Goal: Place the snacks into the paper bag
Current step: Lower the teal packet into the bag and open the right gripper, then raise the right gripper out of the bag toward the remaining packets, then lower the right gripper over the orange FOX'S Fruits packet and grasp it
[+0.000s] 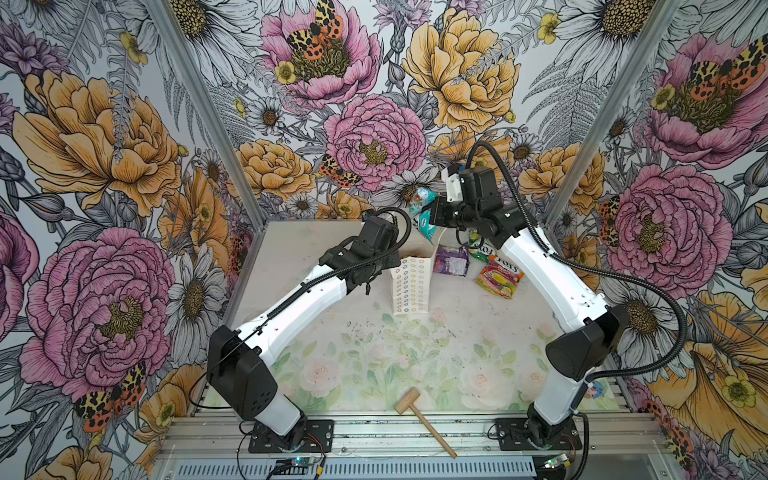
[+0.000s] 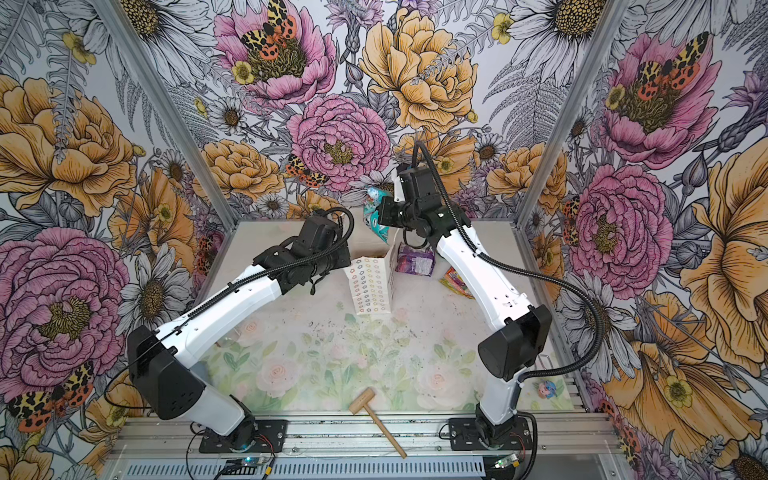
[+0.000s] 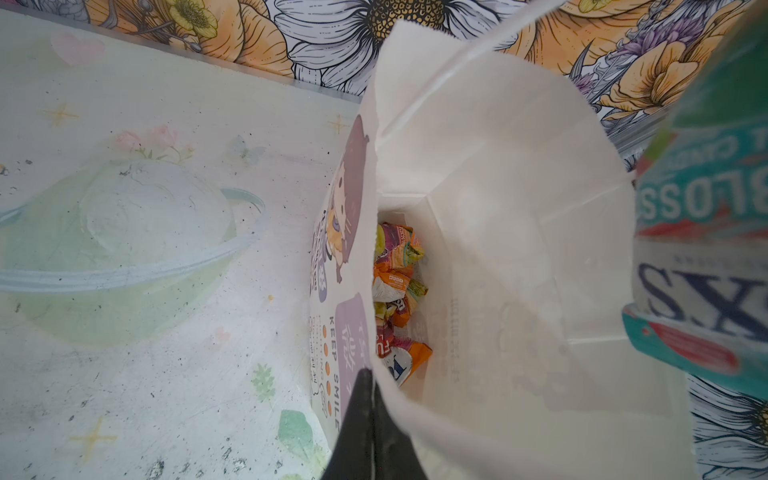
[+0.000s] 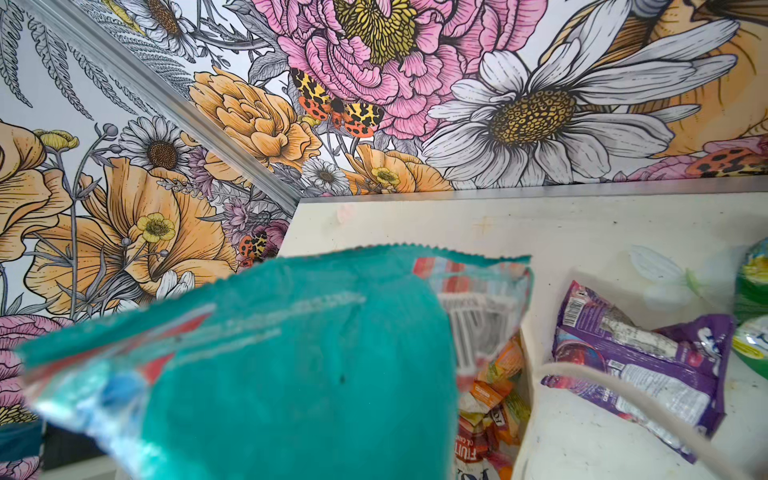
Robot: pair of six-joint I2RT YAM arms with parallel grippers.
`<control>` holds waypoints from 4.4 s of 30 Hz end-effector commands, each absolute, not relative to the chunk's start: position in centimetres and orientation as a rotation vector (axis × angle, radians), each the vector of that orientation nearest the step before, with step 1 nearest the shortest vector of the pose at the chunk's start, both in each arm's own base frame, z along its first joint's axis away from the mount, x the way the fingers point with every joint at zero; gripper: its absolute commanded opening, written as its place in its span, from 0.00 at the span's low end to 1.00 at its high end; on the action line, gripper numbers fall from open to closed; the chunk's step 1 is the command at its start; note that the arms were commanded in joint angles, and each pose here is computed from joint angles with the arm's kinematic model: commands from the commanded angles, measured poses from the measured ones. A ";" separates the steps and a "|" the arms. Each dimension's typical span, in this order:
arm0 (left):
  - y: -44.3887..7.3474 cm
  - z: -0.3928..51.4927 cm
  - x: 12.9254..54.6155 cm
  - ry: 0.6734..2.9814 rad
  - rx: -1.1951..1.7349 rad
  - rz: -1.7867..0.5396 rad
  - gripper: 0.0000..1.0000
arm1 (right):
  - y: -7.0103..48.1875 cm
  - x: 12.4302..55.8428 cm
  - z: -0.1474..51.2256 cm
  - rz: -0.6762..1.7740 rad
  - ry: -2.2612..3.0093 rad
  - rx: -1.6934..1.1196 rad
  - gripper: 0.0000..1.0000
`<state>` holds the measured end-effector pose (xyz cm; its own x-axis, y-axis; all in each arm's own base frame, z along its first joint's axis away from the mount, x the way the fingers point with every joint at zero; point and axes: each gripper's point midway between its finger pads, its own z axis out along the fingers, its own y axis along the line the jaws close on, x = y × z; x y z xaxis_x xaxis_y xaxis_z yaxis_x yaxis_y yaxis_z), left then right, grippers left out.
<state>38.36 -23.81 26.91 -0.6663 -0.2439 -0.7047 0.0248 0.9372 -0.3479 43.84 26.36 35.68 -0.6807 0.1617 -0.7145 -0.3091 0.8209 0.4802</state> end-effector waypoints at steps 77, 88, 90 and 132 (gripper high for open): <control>-24.3 27.8 38.2 2.242 -0.156 -0.464 0.00 | 20.2 37.2 43.0 0.576 2.089 -0.215 0.58; -24.8 27.9 38.2 2.244 -0.150 -0.480 0.00 | 13.0 36.4 42.6 0.423 2.096 -0.056 0.62; -24.5 27.8 38.2 2.243 -0.157 -0.472 0.00 | 11.8 36.2 41.7 0.396 2.116 -0.027 0.62; -24.7 27.5 38.2 2.249 -0.160 -0.466 0.00 | 1.3 39.9 22.4 0.296 2.552 0.430 0.77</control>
